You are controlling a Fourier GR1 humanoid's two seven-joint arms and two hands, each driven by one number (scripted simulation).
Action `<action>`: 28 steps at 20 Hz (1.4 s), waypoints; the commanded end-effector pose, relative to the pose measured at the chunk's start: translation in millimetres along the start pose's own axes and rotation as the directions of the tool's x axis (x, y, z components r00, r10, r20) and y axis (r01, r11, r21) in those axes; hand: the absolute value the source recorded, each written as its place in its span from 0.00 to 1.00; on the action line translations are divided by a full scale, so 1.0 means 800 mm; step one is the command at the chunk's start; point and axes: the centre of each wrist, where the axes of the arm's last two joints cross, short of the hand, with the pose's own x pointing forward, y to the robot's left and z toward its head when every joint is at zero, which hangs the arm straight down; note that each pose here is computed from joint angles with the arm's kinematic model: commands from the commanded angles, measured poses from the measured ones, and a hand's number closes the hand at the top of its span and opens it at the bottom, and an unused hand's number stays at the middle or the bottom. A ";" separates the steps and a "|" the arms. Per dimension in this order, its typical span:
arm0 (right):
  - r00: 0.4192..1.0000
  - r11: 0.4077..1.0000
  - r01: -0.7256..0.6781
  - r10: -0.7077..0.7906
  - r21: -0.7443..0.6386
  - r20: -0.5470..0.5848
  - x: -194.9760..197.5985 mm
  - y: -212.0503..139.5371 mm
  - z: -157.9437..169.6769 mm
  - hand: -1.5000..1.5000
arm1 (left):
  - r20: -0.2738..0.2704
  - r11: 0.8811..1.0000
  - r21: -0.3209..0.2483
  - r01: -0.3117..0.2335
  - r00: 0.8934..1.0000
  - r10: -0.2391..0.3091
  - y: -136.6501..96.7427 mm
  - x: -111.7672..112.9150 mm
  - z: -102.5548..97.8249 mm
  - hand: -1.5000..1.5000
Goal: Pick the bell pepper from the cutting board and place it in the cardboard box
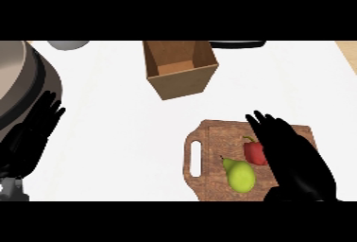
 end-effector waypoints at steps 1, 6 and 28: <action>0.998 0.999 -0.053 0.053 -0.005 -0.029 0.012 -0.012 0.003 0.00 | -0.013 1.000 0.012 -0.007 1.000 0.008 0.006 0.006 -0.013 0.50; 0.995 0.997 -0.072 0.073 0.010 -0.074 0.046 0.012 -0.021 0.00 | 0.004 1.000 -0.011 -0.005 1.000 0.005 -0.006 -0.011 -0.006 0.50; 0.980 0.988 -0.118 0.132 0.100 -0.146 0.010 0.038 -0.052 0.00 | 0.000 1.000 -0.010 0.004 1.000 -0.004 0.007 0.007 0.007 0.50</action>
